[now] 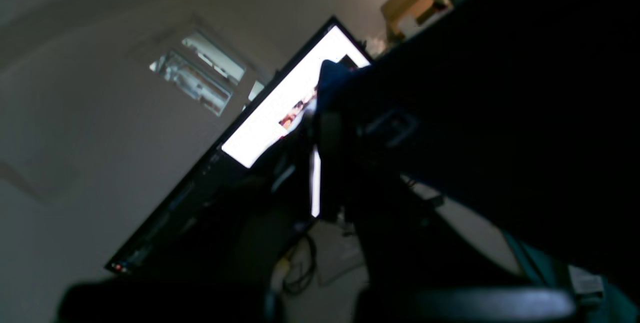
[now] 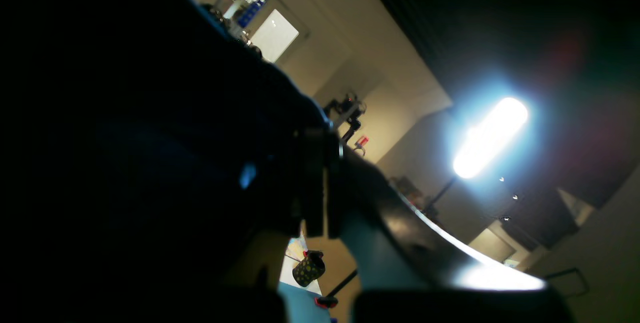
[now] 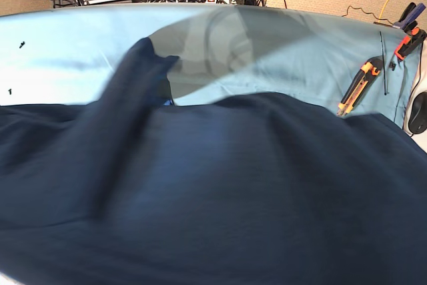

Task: Layout the t-shirt on the table in an organized manner, then fold the t-shirt properly
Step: 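Raise the held shirt high with both grippers and swing it over the table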

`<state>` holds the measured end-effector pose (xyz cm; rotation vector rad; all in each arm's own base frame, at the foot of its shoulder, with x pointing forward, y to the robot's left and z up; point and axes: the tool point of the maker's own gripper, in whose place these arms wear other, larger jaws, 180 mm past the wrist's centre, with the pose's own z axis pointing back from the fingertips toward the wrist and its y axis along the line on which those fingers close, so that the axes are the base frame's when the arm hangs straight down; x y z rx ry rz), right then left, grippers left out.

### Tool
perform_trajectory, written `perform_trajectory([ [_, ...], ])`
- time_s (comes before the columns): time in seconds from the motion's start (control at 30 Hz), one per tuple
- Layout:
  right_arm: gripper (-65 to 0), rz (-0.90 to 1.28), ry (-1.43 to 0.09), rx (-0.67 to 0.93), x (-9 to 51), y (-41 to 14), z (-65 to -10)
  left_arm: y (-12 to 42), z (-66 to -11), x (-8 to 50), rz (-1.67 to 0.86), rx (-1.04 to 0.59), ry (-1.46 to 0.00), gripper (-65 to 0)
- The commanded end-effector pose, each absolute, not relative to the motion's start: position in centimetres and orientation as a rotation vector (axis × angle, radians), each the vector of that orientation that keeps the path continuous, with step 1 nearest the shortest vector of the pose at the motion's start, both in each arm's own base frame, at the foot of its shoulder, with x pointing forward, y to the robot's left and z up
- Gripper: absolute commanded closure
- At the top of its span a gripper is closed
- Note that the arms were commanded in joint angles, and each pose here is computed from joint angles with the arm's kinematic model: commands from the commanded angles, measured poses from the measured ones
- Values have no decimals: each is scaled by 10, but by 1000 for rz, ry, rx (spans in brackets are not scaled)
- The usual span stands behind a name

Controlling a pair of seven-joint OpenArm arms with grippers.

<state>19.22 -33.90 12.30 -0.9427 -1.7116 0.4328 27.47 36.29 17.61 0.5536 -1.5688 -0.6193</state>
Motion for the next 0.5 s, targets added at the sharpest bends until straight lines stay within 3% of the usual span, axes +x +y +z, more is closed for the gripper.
perform_trajectory([
  [0.0, 0, 380, -1700, -1008, 186, -347, 129, 375, 191, 263, -562, 618, -1569, 0],
  [0.47, 0, 315, -1703, -963, 185, -356, 114, 370, 202, 244, -565, 601, -1581, 0],
])
